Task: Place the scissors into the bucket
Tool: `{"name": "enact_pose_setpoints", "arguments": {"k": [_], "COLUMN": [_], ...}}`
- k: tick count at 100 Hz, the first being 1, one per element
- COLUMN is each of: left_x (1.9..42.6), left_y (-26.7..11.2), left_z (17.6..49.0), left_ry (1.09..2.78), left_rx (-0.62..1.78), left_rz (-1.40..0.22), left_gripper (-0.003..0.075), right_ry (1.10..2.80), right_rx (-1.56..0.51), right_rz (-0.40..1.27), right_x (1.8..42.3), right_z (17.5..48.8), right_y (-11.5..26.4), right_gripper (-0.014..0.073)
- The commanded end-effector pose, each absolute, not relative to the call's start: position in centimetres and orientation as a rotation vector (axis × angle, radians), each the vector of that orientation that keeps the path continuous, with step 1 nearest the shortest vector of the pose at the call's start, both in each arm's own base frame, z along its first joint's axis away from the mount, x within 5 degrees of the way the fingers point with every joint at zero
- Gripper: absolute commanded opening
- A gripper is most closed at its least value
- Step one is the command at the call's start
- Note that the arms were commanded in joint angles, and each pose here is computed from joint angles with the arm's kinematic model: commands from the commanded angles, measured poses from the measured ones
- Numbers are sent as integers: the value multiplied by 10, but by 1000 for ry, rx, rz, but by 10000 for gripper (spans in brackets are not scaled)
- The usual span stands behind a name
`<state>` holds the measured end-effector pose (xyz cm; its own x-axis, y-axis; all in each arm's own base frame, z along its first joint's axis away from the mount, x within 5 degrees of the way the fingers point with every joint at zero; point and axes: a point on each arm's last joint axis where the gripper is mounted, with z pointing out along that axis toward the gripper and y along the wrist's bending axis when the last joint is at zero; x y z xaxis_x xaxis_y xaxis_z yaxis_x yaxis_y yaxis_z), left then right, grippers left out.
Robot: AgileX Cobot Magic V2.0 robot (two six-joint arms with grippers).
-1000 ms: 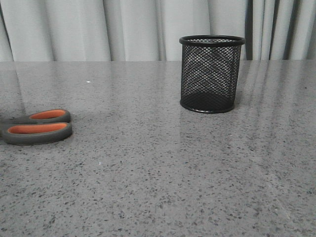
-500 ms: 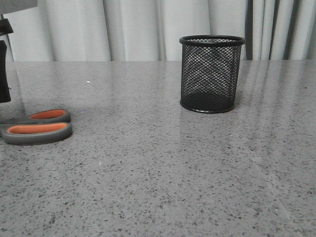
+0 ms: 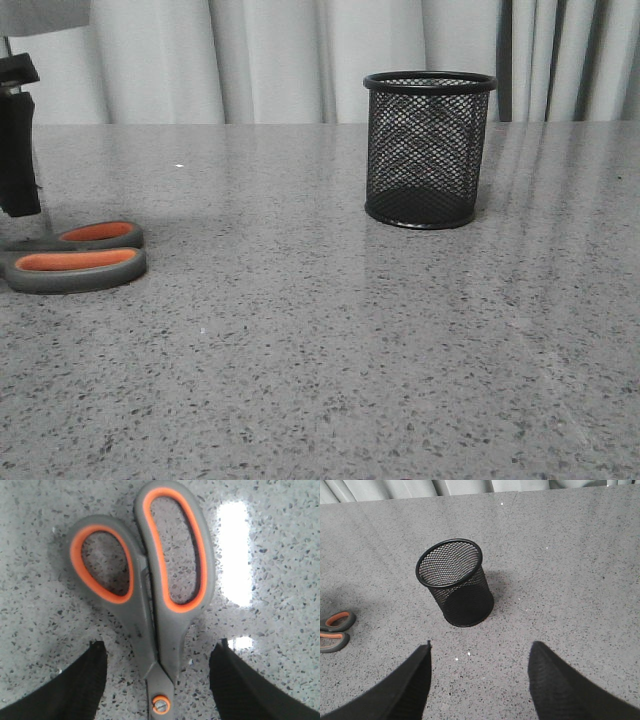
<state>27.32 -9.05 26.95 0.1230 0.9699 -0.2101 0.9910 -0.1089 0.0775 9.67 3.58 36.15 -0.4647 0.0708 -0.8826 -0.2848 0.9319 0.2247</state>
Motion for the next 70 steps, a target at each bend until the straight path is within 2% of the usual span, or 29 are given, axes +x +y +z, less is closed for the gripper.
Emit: {"name": "enact_pose_setpoints", "arguments": {"k": [1,70], "left_x": [276,286], "left_y": [-96,-98], "left_z": [279,260], "left_ry": [1912,1951], "left_rx": [2158,2194], "left_rz": [-151,-186], "left_gripper": [426,422], "right_ry": [1930,1930], "right_rx": [-151,-151], "right_rz": [403,403], "right_x": [100,100], "right_z": [376,376], "right_y": [35,35], "right_gripper": [385,385]}}
